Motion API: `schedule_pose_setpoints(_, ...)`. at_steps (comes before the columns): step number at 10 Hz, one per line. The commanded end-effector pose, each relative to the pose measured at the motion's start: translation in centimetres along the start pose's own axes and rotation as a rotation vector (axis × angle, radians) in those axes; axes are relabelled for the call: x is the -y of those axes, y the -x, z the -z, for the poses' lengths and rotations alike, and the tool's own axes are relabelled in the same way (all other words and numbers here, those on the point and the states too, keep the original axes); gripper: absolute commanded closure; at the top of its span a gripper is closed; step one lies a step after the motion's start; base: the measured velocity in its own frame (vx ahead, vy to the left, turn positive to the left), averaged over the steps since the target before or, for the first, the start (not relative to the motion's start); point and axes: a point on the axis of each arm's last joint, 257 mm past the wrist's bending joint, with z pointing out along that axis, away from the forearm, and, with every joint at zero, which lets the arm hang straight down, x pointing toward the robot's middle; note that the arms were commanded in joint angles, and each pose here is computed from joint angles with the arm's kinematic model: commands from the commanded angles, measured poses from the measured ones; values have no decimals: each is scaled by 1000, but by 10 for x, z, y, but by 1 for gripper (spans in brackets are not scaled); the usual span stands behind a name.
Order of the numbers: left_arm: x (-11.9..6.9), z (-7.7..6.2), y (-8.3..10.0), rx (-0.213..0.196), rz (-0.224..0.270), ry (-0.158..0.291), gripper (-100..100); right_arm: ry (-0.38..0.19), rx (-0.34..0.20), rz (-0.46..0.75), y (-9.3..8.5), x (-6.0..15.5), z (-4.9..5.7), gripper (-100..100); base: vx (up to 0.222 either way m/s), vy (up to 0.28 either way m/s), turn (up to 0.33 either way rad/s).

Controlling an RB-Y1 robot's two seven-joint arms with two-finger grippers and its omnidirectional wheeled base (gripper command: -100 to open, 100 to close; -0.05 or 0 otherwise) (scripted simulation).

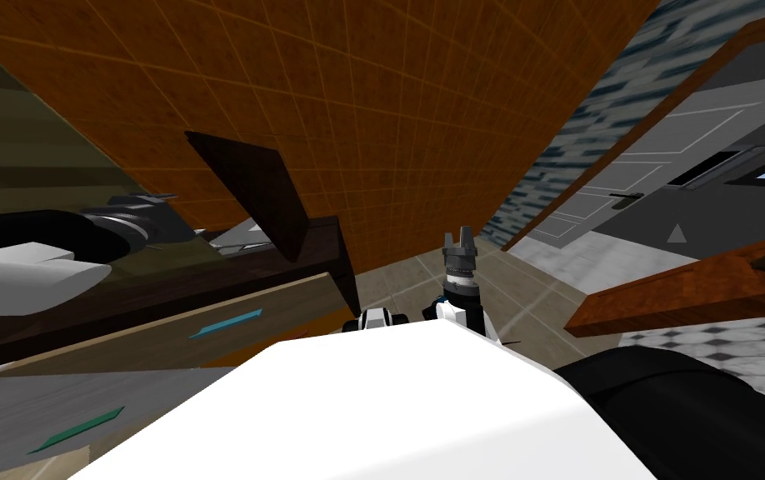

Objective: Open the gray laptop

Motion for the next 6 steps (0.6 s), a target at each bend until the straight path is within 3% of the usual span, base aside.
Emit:
schedule_pose_setpoints(1, 0, 0, 0, 1, 1, 1, 0, 0, 0, 0, 0, 0, 0, 0, 0, 0, 0)
schedule_pose_setpoints(6, 0, 0, 0, 1, 1, 1, 0, 0, 0, 0, 0, 0, 0, 0, 0, 0, 0)
